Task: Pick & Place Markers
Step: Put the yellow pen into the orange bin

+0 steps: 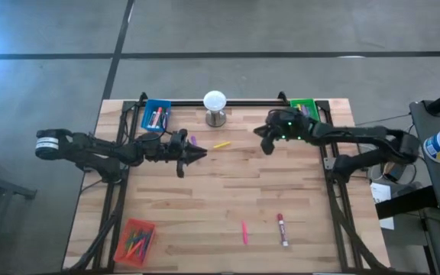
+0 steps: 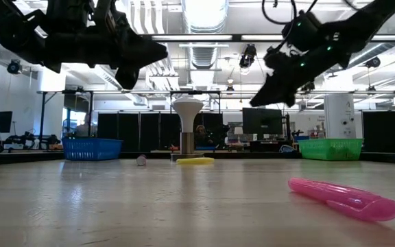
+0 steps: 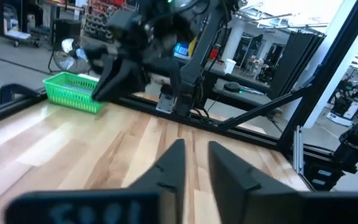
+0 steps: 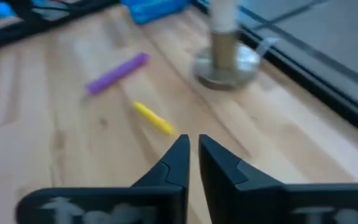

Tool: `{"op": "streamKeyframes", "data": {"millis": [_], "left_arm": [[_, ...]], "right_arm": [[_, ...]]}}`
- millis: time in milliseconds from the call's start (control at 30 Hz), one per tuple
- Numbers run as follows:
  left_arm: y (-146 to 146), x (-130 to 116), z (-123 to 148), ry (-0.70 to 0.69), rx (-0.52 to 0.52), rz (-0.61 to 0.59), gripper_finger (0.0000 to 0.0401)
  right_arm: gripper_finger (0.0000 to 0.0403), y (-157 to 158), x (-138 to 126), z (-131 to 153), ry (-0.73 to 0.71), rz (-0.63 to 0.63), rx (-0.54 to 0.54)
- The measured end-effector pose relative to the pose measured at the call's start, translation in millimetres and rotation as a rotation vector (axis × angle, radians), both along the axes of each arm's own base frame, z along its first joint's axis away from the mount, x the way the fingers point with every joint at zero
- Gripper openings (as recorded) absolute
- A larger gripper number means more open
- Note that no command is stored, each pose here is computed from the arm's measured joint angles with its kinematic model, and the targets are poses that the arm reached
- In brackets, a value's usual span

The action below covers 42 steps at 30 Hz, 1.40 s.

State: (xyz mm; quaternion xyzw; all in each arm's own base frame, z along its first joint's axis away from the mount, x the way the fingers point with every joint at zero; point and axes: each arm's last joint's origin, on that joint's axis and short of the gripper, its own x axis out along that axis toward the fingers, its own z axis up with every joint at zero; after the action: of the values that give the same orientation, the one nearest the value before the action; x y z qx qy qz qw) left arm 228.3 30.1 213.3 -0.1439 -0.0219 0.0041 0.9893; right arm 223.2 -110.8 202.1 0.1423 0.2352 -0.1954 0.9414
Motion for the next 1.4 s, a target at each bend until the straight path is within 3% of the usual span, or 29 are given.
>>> {"op": "streamKeyframes", "data": {"millis": [133, 400, 600, 1133, 1400], "left_arm": [[0.3, 0.2, 0.3, 0.002, 0.002, 0.003, 0.0008], [1.2, 0.1, -4.8, 0.055, 0.003, 0.032, 0.0001], [1.2, 0.0, -8.0, 0.087, -0.001, 0.032, 0.0001], [1.1, -0.3, -11.1, 0.116, -0.036, 0.032, 0.0000], [1.8, -0.7, -14.8, 0.152, -0.081, 0.062, 0.0001]], "right_arm": [[0.0065, -6.1, 19.9, -18.7, -0.006, 0.107, 0.019], [0.0134, -27.2, 67.3, -42.7, 0.075, 0.225, -0.005], [0.0159, -40.5, 94.8, -55.1, 0.105, 0.274, -0.030], [0.0121, -57.1, 137.6, -96.2, 0.295, 0.396, 0.007], [0.0064, -50.5, 144.1, -99.2, 0.356, 0.425, 0.028]]}}
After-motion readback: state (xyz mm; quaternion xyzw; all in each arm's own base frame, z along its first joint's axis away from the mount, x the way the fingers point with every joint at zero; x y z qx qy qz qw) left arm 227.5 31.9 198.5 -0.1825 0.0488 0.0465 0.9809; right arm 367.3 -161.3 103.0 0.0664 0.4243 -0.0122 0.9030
